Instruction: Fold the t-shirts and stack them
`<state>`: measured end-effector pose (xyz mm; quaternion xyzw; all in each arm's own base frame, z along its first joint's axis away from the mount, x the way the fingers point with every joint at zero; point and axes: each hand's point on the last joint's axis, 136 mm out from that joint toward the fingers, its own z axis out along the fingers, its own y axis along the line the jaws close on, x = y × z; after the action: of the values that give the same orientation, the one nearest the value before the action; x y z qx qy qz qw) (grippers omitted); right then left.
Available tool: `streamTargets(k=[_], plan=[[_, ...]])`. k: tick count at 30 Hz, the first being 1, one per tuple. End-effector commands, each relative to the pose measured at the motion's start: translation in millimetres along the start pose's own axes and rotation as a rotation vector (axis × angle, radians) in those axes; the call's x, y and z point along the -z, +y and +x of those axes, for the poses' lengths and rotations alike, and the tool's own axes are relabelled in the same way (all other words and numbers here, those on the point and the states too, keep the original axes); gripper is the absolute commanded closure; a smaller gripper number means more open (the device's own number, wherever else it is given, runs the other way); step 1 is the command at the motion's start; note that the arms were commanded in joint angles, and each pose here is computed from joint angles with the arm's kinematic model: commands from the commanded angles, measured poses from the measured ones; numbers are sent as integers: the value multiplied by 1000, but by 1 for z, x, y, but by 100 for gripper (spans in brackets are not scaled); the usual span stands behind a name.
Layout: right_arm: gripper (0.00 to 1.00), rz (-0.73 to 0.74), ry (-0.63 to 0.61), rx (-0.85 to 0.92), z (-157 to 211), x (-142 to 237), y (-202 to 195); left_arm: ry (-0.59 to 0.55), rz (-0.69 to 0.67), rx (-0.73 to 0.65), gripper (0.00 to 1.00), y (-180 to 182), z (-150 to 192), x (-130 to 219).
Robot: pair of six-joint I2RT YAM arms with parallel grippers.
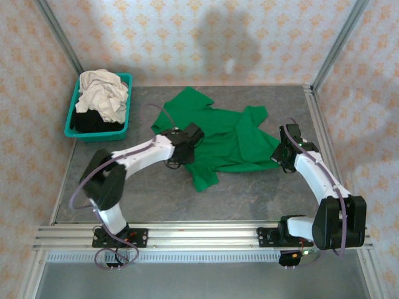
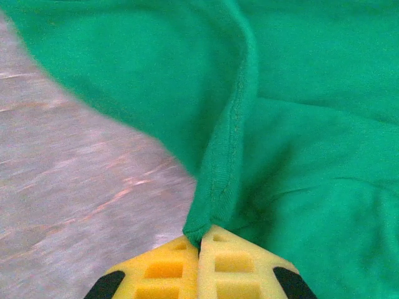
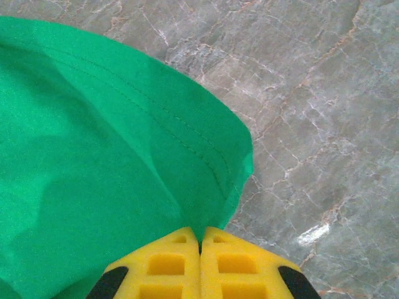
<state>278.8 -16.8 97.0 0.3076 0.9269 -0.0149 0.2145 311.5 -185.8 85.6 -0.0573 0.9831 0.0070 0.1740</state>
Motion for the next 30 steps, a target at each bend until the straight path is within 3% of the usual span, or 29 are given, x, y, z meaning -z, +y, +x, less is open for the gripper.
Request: streamTargets(k=[1,11,14,16,17,18,20,22,24,28,30], plan=[[99,53,-46,-29,-11,17,-13,-15,-74,66,100,46,15,11],[94,133,7,-105,20,16,-42,28,-143,219,100,130,88,11],[81,132,19,-117,26,21,-45,42,-148,225,96,139,94,17],[72,103,6,-129,23,30,-42,23,-166,216,85,145,90,30],[65,78,-4,-131,19,36,-38,-2,-174,212,72,148,83,38],[63,43,-18,-130,13,44,-31,-30,-186,212,67,152,76,47],[59,-44,-48,-125,-1,59,-14,-83,-178,201,60,152,57,62],[48,-157,-89,-101,-16,68,14,-133,-148,177,52,142,34,72],[34,-247,-103,-52,-28,68,51,-167,-91,141,52,119,3,78],[31,-251,-1,113,-32,30,120,-150,-13,36,52,61,-59,62],[31,-220,47,158,-34,1,145,-101,30,-2,57,30,-90,38]])
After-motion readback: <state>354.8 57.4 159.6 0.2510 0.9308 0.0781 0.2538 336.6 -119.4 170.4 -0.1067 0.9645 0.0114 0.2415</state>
